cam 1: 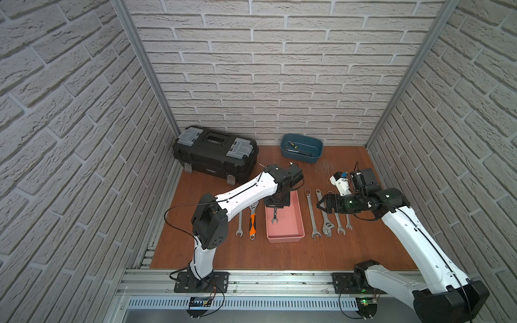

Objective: Take out the wrench from the storage box
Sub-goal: Place the wrench at the center of the board.

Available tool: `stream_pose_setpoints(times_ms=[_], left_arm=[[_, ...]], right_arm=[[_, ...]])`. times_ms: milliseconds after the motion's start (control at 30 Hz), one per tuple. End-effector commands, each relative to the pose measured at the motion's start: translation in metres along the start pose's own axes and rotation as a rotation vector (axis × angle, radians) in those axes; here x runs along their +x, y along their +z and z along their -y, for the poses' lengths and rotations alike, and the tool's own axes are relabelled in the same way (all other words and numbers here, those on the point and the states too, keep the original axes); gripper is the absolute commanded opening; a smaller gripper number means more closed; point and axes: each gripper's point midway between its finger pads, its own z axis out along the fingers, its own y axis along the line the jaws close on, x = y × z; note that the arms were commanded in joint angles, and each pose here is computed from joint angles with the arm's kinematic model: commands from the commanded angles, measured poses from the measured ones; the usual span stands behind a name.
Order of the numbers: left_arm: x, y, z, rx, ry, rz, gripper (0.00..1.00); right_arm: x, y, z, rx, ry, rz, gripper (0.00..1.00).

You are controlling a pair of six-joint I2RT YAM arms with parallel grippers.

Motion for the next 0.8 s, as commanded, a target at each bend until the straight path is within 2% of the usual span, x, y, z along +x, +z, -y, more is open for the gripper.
stream_pose_setpoints(times_ms=[0, 233, 400, 767], left_arm=[[0.002, -0.022, -0.032, -0.049, -0.001, 0.019, 0.11], [0.013, -0.015, -0.091, -0.088, -0.002, 0.025, 0.11], [0.018, 0.002, -0.134, -0.101, -0.021, 0.037, 0.11], [0.037, 0.07, -0.198, -0.12, -0.059, -0.034, 0.1]], right_arm=[[-0.005, 0.002, -0.002, -0.024, 0.007, 0.025, 0.87], [-0.006, 0.008, -0.001, -0.024, 0.025, 0.003, 0.87], [-0.006, 0.007, 0.0, -0.015, 0.027, 0.001, 0.87], [-0.004, 0.009, 0.005, 0.014, 0.033, -0.013, 0.87]])
